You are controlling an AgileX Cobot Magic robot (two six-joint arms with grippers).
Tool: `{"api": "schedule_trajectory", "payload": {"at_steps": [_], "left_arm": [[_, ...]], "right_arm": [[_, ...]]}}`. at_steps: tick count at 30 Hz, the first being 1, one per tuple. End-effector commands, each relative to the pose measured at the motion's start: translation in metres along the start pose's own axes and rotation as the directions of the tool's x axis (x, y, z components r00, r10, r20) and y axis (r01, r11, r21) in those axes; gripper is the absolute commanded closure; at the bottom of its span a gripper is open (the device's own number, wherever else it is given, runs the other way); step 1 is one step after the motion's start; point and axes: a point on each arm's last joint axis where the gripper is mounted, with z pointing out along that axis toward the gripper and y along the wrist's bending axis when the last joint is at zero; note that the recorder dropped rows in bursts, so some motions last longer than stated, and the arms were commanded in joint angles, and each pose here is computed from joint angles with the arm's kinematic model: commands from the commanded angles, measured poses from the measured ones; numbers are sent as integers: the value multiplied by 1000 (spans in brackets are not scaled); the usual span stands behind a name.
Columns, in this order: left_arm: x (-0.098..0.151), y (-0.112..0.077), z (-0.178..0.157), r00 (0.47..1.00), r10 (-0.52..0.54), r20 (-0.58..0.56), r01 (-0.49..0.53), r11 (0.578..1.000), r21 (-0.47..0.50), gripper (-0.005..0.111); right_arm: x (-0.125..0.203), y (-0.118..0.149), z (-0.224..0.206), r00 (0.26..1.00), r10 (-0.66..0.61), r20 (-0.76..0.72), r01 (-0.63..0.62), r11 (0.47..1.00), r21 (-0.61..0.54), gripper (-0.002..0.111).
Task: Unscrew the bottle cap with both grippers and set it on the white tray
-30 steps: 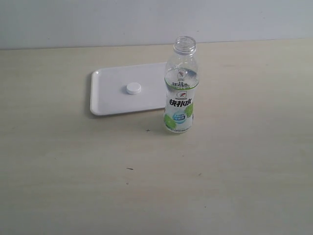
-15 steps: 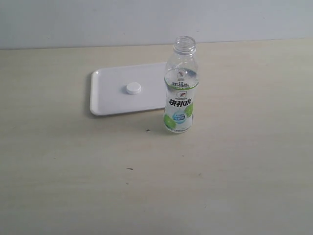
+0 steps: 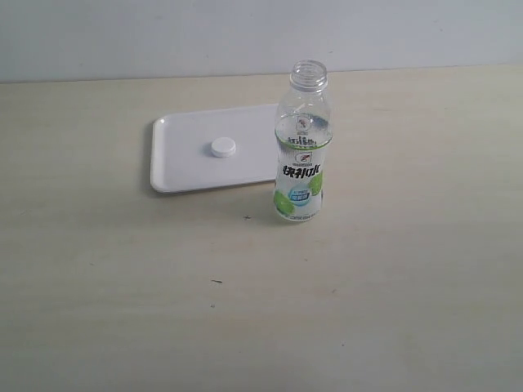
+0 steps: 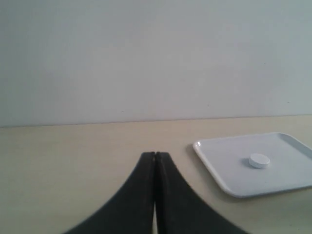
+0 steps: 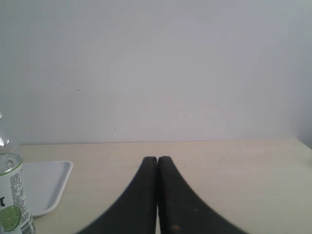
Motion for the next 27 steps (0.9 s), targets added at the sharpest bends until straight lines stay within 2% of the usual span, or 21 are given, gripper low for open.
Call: {"api": "schedule_trajectory", "payload": {"at_steps": [1,27], "left_arm": [[1,0,0,997,-72,-2,72,997,3,107],[3,0,0,998,-65,-24,65,998,1,107]], "right_arm": [[1,0,0,1000,-1,-1,1,1000,7,108],[4,0,0,1000,1,-28,0,1000,6,108]]}}
